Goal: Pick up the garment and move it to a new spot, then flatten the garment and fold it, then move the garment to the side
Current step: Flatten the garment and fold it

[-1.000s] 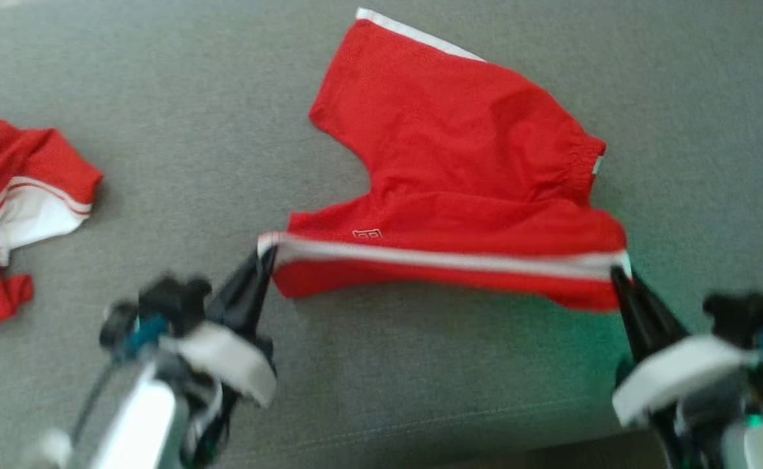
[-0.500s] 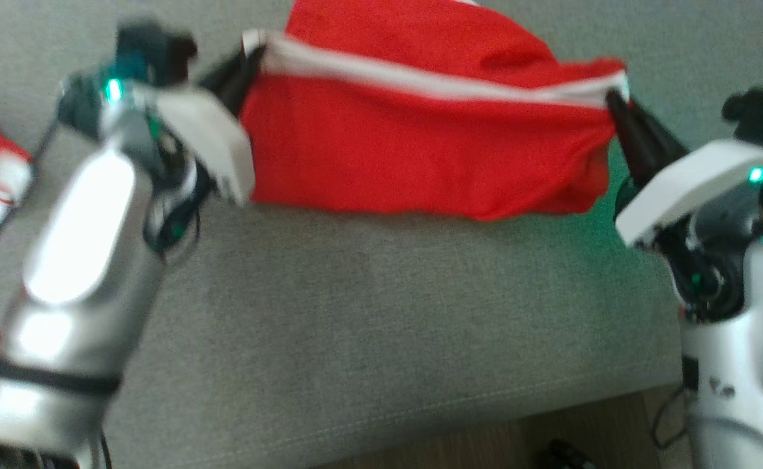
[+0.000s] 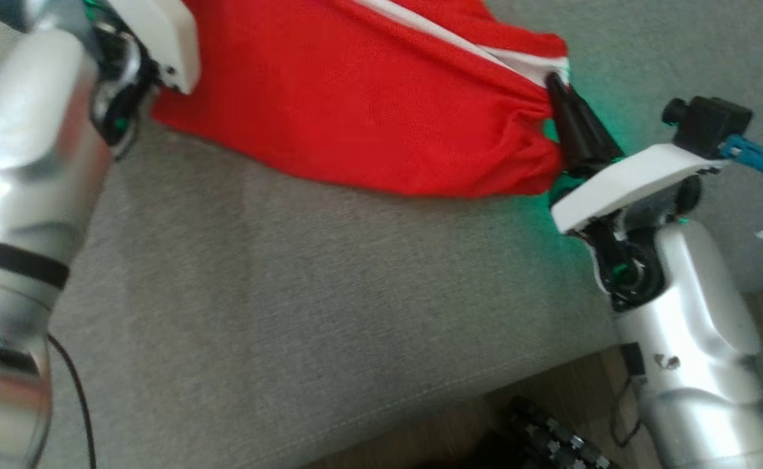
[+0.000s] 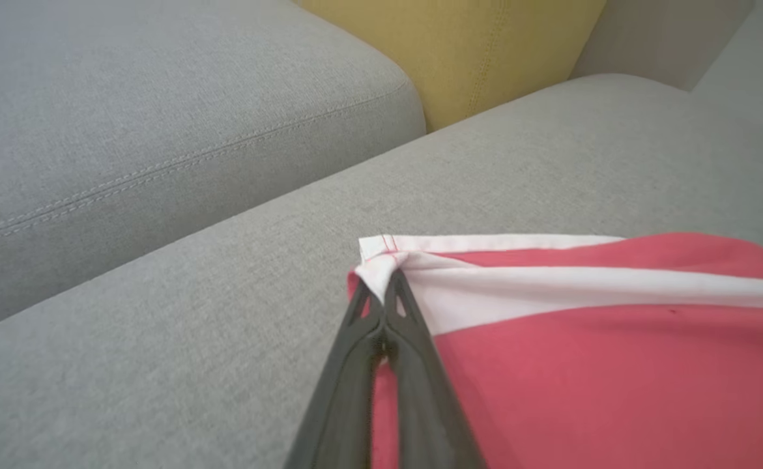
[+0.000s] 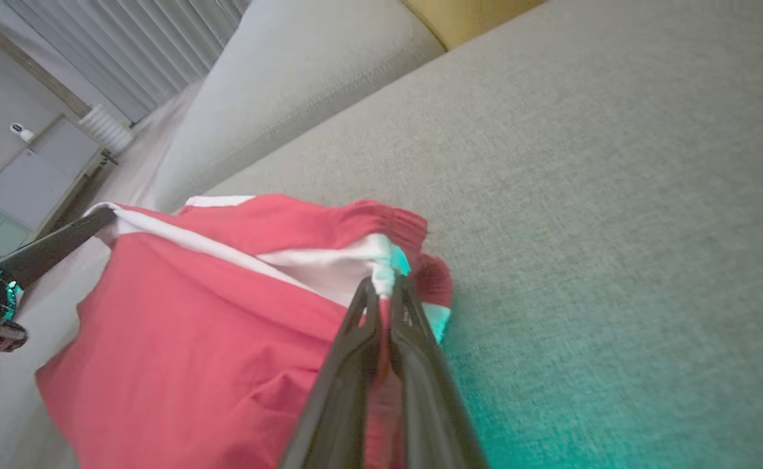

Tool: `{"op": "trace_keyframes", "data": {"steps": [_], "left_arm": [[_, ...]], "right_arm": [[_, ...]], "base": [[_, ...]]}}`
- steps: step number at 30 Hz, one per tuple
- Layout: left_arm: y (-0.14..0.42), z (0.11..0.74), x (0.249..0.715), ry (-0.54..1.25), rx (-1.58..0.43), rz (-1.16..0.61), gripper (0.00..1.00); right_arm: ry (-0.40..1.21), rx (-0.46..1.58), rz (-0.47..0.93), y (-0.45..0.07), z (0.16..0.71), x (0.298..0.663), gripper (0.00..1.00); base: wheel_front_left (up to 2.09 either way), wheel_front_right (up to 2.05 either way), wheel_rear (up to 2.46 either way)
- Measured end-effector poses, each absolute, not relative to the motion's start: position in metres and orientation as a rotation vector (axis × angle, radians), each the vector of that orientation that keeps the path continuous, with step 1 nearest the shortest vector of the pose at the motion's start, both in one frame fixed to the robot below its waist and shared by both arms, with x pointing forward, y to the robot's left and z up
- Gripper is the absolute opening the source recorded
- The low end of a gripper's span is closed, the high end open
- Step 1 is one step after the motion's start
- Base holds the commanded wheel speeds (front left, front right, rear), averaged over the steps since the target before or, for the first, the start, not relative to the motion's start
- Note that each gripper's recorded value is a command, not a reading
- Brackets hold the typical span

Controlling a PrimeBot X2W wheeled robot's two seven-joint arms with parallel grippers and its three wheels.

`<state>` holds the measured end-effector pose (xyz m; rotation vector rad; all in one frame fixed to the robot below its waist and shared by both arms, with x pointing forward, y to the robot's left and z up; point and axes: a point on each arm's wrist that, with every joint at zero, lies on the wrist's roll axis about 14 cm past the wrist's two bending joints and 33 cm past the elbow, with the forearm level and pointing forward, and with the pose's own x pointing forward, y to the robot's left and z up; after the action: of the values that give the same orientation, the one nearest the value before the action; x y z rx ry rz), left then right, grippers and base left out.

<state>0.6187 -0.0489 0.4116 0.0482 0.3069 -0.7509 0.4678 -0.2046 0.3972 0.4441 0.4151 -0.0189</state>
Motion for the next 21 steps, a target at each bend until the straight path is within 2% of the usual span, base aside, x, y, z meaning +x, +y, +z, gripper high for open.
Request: {"op": "trace_keyframes", "data": {"steps": [8, 9, 10, 11, 12, 17, 21], "left_arm": [[-0.063, 0.400, 0.632, 0.303, 0.044, -0.760, 0.00], [-0.064, 0.399, 0.632, 0.298, 0.031, -0.758, 0.00], [-0.065, 0.397, 0.632, 0.304, 0.017, -0.754, 0.26], [-0.067, 0.394, 0.631, 0.310, 0.013, -0.757, 0.94], [-0.069, 0.394, 0.630, 0.310, -0.006, -0.756, 1.00], [-0.068, 0.408, 0.632, 0.248, -0.089, -0.736, 1.00], [-0.047, 0.423, 0.641, 0.183, -0.066, -0.661, 1.00]], "right_arm": [[0.349, 0.460, -0.040, -0.208, 0.397, 0.472, 0.00], [0.342, 0.460, -0.042, -0.208, 0.397, 0.472, 0.16], [0.341, 0.464, -0.041, -0.208, 0.396, 0.473, 0.47], [0.331, 0.466, -0.039, -0.207, 0.397, 0.474, 0.80], [0.312, 0.462, -0.038, -0.206, 0.400, 0.475, 1.00], [0.220, 0.365, -0.029, -0.209, 0.412, 0.479, 1.00], [0.114, 0.251, -0.021, -0.214, 0.434, 0.482, 1.00]], "base": [[0.00, 0.00, 0.00], [0.00, 0.00, 0.00], [0.00, 0.00, 0.00], [0.00, 0.00, 0.00], [0.00, 0.00, 0.00], [0.00, 0.00, 0.00], [0.00, 0.00, 0.00]]}}
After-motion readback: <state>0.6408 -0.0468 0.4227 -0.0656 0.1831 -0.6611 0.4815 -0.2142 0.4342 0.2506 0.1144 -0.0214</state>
